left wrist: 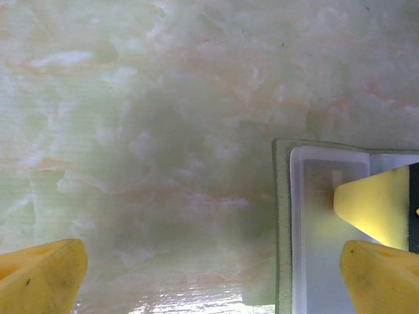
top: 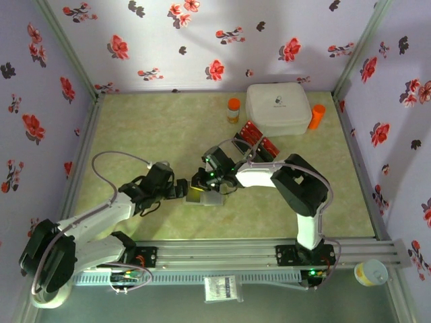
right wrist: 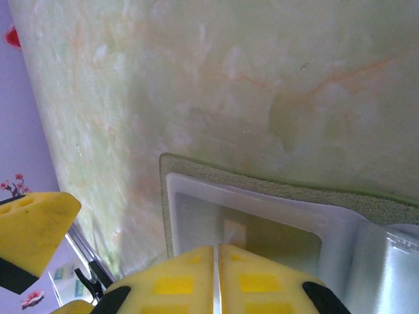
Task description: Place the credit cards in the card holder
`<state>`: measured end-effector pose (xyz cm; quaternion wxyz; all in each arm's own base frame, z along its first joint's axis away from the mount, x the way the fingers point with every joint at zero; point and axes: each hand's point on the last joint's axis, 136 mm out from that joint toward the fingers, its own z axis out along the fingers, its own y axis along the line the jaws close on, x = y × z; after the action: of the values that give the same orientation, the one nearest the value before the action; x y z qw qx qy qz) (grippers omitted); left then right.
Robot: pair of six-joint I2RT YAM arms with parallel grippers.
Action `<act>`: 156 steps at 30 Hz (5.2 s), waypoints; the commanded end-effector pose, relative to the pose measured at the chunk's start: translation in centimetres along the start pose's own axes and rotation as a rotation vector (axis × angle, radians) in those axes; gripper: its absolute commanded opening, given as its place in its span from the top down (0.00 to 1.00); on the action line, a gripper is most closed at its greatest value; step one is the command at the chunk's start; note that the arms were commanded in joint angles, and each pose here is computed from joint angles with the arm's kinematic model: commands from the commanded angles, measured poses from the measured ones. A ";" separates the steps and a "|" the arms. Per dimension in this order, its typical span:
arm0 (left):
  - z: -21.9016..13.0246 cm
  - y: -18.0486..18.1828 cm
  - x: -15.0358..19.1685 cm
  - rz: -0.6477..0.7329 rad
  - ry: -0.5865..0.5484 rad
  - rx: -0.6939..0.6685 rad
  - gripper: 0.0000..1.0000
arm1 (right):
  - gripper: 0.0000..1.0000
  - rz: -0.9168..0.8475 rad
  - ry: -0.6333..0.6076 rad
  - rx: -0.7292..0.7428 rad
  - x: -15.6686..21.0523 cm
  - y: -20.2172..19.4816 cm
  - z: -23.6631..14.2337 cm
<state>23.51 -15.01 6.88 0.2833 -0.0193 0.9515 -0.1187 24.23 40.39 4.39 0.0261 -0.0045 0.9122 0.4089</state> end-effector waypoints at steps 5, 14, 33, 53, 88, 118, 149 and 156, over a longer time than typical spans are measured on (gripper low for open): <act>1.3 0.1 1.1 -0.018 0.041 0.004 0.00 | 0.92 0.021 0.018 0.044 0.8 -1.6 1.1; 2.8 0.1 2.2 0.001 0.090 -0.006 0.00 | 0.92 0.022 0.024 0.048 0.9 -1.8 1.5; 4.5 0.8 4.7 0.014 0.146 -0.035 0.00 | 0.83 0.005 0.012 0.014 0.2 0.0 1.1; 4.0 0.5 4.2 0.021 0.136 -0.029 0.00 | 0.92 -0.068 -0.057 0.130 -0.9 -2.2 -3.6; 3.4 -2.9 1.5 0.058 0.118 0.053 0.00 | 1.00 -0.082 0.004 0.178 0.7 -3.9 -1.2; 5.0 -0.2 4.0 0.090 0.196 -0.069 0.00 | 0.68 -0.308 -0.250 0.660 -7.6 -7.5 -19.6; 5.2 -0.4 4.4 0.087 0.199 -0.068 0.00 | 0.71 -0.414 -0.142 1.060 -11.3 -14.1 -21.6; 5.2 -0.5 4.4 0.086 0.198 -0.067 0.00 | 0.76 -0.406 -0.108 1.025 -10.9 -14.5 -20.4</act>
<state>23.78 -17.68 2.22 0.2229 0.0200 0.9701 -0.0939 34.50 15.03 8.15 0.1572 -0.1405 0.9710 -0.1125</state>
